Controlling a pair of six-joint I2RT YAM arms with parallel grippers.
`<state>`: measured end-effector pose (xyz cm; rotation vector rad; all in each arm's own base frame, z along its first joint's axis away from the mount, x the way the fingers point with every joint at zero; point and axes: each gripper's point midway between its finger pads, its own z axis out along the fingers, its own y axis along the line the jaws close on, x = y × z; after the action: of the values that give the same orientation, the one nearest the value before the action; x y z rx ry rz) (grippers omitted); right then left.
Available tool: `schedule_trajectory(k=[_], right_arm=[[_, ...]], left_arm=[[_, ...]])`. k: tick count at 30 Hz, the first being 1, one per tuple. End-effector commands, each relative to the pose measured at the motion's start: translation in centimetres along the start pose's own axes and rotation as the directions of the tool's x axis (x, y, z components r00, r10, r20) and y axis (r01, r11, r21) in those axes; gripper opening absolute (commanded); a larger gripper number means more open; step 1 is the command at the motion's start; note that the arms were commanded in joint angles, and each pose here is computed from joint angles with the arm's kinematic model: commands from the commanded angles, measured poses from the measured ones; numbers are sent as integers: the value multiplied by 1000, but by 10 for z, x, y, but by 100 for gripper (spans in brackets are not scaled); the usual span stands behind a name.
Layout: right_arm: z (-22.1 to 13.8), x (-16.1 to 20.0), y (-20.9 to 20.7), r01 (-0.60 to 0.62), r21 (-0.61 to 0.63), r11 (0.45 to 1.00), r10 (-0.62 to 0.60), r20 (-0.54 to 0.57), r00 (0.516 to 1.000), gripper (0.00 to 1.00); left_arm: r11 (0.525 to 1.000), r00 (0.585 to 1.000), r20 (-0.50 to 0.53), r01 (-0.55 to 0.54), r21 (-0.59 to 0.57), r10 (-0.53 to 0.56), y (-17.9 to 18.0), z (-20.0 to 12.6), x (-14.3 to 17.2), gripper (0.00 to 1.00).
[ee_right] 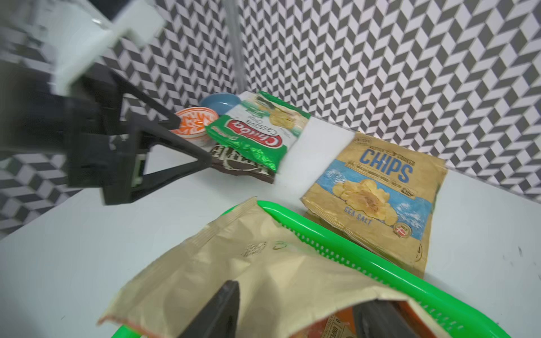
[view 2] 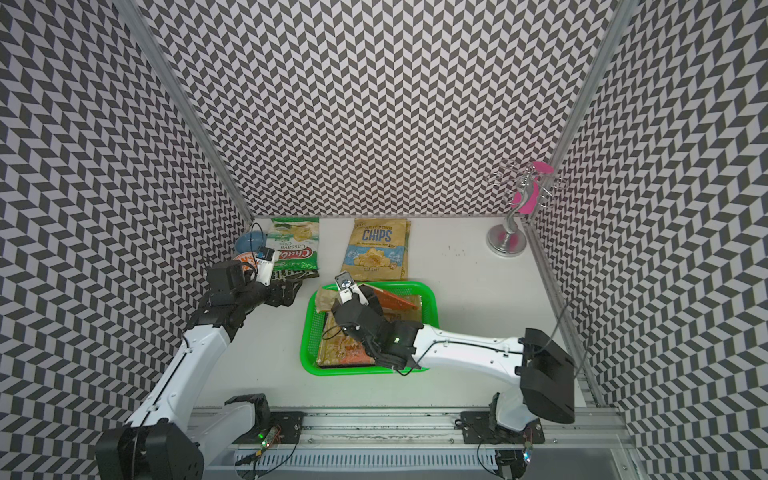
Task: Put the potato chips into the basket
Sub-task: Place the potato chip in the basket.
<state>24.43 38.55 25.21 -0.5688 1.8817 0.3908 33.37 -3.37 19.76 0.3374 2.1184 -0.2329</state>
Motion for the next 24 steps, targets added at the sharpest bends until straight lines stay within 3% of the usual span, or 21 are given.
schedule_trajectory(k=[1, 5, 9, 13, 17, 24], right_arm=[[-40, -36, 31, -3, -282, 959, 16, 42, 999, 69], [-69, -46, 35, -9, -432, 902, 23, 26, 999, 80], [-74, -46, 27, -73, -511, 857, 66, -32, 997, 79], [-54, -25, 6, -208, -508, 836, 149, -154, 977, 77], [-24, 17, -15, -335, -469, 817, 215, -291, 932, 77], [-8, 59, 34, -358, -573, 737, 103, -428, 898, 74]], left_arm=[[1000, 999, 35, -5, -9, 5, 1, -5, -9, 99], [1000, 999, 34, -5, -9, 5, 1, -5, -9, 99], [1000, 999, 36, -6, -10, 6, 1, -5, -10, 99], [1000, 999, 34, -5, -8, 5, 1, -5, -9, 99], [1000, 999, 34, -5, -8, 6, 1, -5, -9, 99], [1000, 999, 33, -6, -10, 6, 1, -5, -8, 99]])
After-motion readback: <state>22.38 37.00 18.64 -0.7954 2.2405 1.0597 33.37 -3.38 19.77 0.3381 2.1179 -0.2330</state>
